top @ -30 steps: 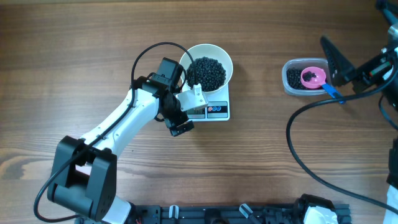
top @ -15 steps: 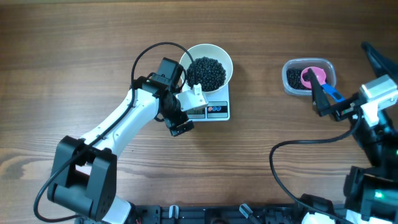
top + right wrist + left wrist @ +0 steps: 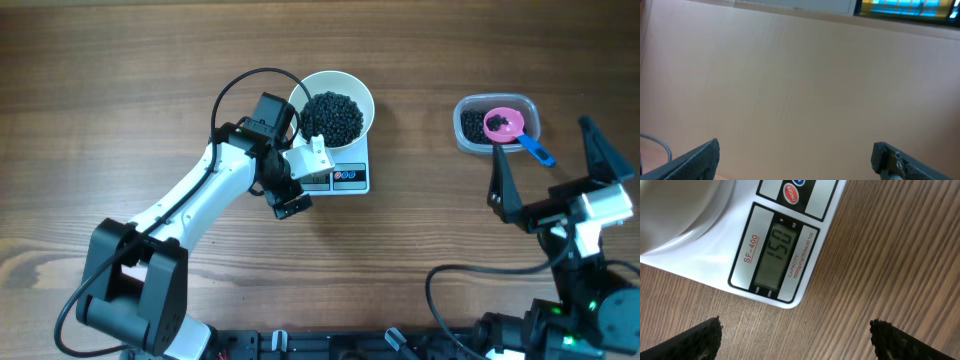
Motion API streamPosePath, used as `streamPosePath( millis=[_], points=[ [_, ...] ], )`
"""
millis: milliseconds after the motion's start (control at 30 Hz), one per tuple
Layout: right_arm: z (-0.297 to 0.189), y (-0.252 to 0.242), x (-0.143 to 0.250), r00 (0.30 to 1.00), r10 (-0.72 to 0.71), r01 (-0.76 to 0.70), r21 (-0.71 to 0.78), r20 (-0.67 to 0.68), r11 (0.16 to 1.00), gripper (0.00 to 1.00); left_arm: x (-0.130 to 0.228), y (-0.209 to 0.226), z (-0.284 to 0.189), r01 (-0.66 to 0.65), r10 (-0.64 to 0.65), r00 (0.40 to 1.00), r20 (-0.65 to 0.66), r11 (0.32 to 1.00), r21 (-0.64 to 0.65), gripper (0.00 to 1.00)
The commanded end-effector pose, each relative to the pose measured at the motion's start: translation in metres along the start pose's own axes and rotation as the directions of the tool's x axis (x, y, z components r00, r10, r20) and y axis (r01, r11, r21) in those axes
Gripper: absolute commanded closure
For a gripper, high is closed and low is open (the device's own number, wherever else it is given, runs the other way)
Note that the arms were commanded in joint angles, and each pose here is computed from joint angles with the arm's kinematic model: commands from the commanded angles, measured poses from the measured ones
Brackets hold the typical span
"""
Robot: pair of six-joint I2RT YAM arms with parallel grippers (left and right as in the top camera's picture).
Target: Scoop item into bowl and weigh 150g on scale
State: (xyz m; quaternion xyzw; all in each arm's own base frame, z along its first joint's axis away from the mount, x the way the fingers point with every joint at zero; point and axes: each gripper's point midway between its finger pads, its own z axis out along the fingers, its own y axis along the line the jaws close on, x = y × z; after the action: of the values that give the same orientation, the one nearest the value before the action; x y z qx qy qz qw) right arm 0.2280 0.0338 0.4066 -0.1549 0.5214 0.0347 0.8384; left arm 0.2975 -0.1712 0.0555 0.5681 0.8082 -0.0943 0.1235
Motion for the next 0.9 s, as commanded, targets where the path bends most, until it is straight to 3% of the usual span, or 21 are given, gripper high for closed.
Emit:
streamPosePath(
  millis=[0, 400, 567, 667, 733, 867],
  points=[
    [-0.015, -0.002, 0.008, 0.994, 0.099, -0.101, 0.055, 0.044, 0.993, 0.0, 0.001, -0.003, 0.003, -0.014, 0.014, 1.0, 0.006, 1.0, 0.021, 0.0],
    [-0.066, 0.022, 0.022, 0.973, 0.029, -0.043, 0.055, 0.227, 0.998, 0.0, 0.001, -0.003, 0.003, -0.014, 0.014, 1.0, 0.006, 1.0, 0.021, 0.0],
    [-0.066, 0.012, 0.036, 0.965, 0.148, -0.171, 0.092, 0.216, 0.981, 0.0, 0.001, -0.003, 0.003, -0.014, 0.014, 1.0, 0.006, 1.0, 0.021, 0.0],
    [-0.064, 0.008, 0.065, 0.986, 0.112, -0.129, 0.136, 0.122, 0.982, 0.01, 0.001, -0.003, 0.003, -0.014, 0.014, 1.0, 0.006, 1.0, 0.021, 0.0],
    [-0.065, 0.009, 0.108, 0.996, 0.089, -0.088, 0.152, 0.003, 0.985, 0.0, 0.001, -0.003, 0.003, -0.014, 0.014, 1.0, 0.006, 1.0, 0.021, 0.0],
    [-0.073, 0.015, 0.172, 0.953, 0.19, -0.151, 0.172, -0.237, 0.973, 0.0, 0.0, -0.003, 0.003, -0.014, 0.014, 1.0, 0.006, 1.0, 0.021, 0.0]
  ],
)
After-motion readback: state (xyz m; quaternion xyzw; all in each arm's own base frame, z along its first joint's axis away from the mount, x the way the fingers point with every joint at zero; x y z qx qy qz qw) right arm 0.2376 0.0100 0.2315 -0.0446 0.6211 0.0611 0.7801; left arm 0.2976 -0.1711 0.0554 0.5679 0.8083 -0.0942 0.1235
